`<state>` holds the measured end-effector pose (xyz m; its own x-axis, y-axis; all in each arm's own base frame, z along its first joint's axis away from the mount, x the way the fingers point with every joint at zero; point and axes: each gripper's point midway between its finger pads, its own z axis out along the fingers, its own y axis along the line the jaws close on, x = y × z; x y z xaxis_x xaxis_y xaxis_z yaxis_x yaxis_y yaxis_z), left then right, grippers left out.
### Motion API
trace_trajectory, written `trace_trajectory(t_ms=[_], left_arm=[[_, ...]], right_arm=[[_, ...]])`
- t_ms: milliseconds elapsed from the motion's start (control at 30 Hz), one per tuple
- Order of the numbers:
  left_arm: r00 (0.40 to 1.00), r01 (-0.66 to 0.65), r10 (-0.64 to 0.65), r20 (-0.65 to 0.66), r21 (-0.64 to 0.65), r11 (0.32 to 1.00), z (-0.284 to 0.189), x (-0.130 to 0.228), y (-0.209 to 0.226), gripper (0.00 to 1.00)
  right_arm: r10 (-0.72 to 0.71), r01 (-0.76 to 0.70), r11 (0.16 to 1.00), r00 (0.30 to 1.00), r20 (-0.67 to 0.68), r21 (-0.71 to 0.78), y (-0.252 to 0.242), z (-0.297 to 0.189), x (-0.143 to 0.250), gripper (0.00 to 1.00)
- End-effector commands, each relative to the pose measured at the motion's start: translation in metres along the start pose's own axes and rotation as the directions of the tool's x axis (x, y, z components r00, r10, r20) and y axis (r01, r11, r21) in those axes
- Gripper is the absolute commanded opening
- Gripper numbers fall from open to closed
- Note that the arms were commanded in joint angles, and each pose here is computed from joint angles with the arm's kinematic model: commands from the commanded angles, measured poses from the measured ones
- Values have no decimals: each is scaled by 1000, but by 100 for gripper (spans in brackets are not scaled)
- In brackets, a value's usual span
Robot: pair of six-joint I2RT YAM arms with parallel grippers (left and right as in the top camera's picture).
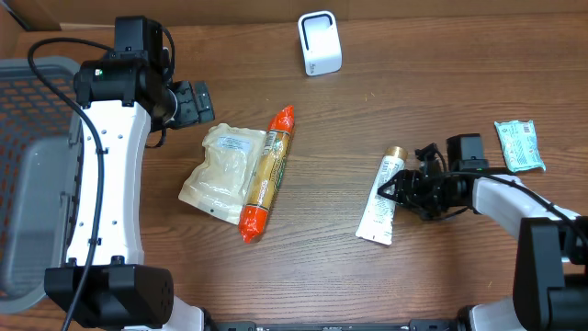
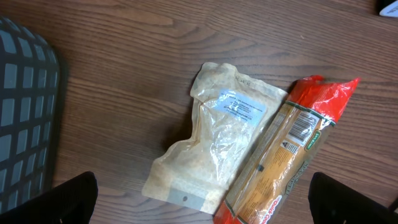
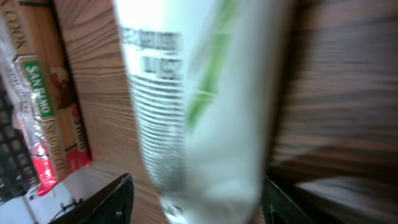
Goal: Scan the item barcode
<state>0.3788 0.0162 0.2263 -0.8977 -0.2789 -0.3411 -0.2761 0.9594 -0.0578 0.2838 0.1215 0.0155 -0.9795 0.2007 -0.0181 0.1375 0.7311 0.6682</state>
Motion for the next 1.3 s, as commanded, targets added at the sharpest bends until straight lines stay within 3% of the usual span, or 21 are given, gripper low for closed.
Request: trace_trajectory(t_ms=[0, 67, 133, 367, 500, 667, 933, 1267], left_arm=[[1000, 11, -11, -10, 6, 1000, 4, 1, -2, 100], [1000, 11, -11, -11, 5, 1000, 4, 1, -2, 100], [1000, 11, -11, -11, 5, 1000, 4, 1, -2, 100], [1000, 11, -11, -11, 6, 1000, 4, 1, -2, 99], [1000, 11, -11, -10, 6, 1000, 4, 1, -2, 100], [1000, 11, -11, -11, 5, 1000, 4, 1, -2, 100], [1000, 11, -11, -11, 5, 1000, 4, 1, -2, 100], [1000, 11, -11, -11, 6, 1000, 4, 1, -2, 100]], right_arm=[[87, -85, 996, 995, -52, 32, -13, 16, 12, 64], [102, -100, 995, 993, -54, 30, -15, 17, 11, 55], [112, -110, 993, 992, -51, 28, -17, 17, 10, 37], [97, -97, 995, 994, -55, -7, -11, 16, 9, 4], [88, -90, 996, 995, -54, -30, -4, 13, 7, 4], [-59, 51, 991, 997, -56, -127, 41, -17, 1, 4], [-259, 254, 955, 966, -15, -153, 107, -66, -6, 4], [-277, 271, 950, 961, -22, -153, 110, -71, -1, 4]])
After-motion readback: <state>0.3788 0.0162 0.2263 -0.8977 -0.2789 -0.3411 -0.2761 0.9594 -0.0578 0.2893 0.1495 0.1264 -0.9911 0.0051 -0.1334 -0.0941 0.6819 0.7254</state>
